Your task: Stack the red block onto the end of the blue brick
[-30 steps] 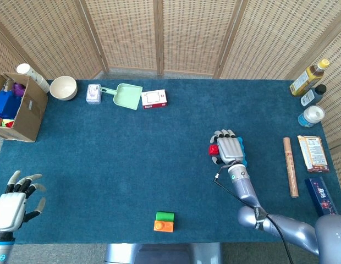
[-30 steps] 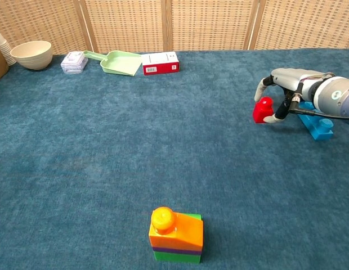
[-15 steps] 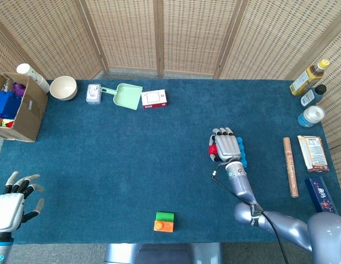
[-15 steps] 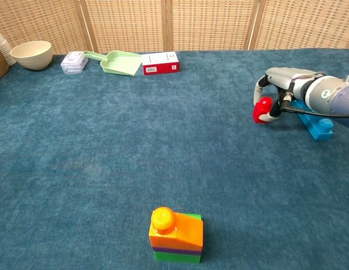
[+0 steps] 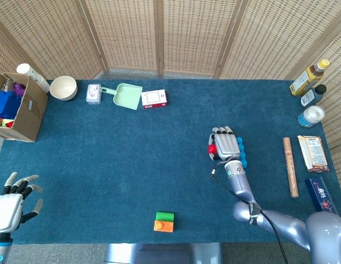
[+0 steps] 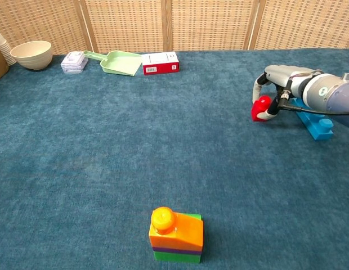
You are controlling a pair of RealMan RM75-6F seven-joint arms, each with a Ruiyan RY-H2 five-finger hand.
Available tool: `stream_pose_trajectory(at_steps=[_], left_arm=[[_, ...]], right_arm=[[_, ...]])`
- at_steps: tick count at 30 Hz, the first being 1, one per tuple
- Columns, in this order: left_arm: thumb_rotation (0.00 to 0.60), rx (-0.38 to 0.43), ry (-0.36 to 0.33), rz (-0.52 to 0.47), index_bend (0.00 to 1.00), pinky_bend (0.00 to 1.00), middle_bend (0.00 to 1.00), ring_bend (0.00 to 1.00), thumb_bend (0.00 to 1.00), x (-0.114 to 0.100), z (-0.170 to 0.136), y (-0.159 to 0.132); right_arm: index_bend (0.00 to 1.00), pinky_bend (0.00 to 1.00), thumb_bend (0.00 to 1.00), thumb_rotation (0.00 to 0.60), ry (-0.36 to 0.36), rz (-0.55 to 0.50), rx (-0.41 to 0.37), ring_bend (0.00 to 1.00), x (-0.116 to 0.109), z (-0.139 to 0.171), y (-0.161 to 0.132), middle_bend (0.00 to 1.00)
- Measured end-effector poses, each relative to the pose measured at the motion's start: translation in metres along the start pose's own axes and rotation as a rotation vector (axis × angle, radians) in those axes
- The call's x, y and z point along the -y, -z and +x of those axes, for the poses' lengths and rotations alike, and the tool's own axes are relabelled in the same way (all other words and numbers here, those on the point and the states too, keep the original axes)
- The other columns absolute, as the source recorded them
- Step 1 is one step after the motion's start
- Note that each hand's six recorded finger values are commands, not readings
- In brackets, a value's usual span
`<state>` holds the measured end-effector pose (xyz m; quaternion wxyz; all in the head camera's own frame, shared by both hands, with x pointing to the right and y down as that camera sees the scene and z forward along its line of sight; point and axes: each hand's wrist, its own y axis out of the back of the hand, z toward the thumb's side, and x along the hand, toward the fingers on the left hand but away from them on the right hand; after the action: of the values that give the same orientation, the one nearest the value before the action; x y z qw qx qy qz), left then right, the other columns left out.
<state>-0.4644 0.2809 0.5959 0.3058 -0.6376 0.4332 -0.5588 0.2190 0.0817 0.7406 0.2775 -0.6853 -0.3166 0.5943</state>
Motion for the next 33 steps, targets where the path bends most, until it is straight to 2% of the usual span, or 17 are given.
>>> stream_pose_trajectory(at_steps=[11, 18, 33], left_arm=[[0.600, 0.003, 0.000, 0.000, 0.45, 0.03, 0.25, 0.23, 0.47, 0.000, 0.001, 0.000], [0.600, 0.005, 0.001, 0.004, 0.45, 0.03, 0.25, 0.23, 0.47, 0.000, 0.002, 0.000], [0.600, 0.017, 0.005, 0.018, 0.45, 0.03, 0.25, 0.23, 0.47, -0.001, 0.004, -0.006]], right_arm=[[0.59, 0.12, 0.28, 0.600, 0.018, -0.043, -0.025, 0.14, -0.023, 0.014, -0.004, 0.20], [0.59, 0.12, 0.28, 0.600, 0.003, -0.049, -0.044, 0.14, -0.035, 0.029, 0.002, 0.20], [0.60, 0.12, 0.28, 0.600, -0.031, 0.021, -0.080, 0.14, -0.048, 0.065, 0.029, 0.20]])
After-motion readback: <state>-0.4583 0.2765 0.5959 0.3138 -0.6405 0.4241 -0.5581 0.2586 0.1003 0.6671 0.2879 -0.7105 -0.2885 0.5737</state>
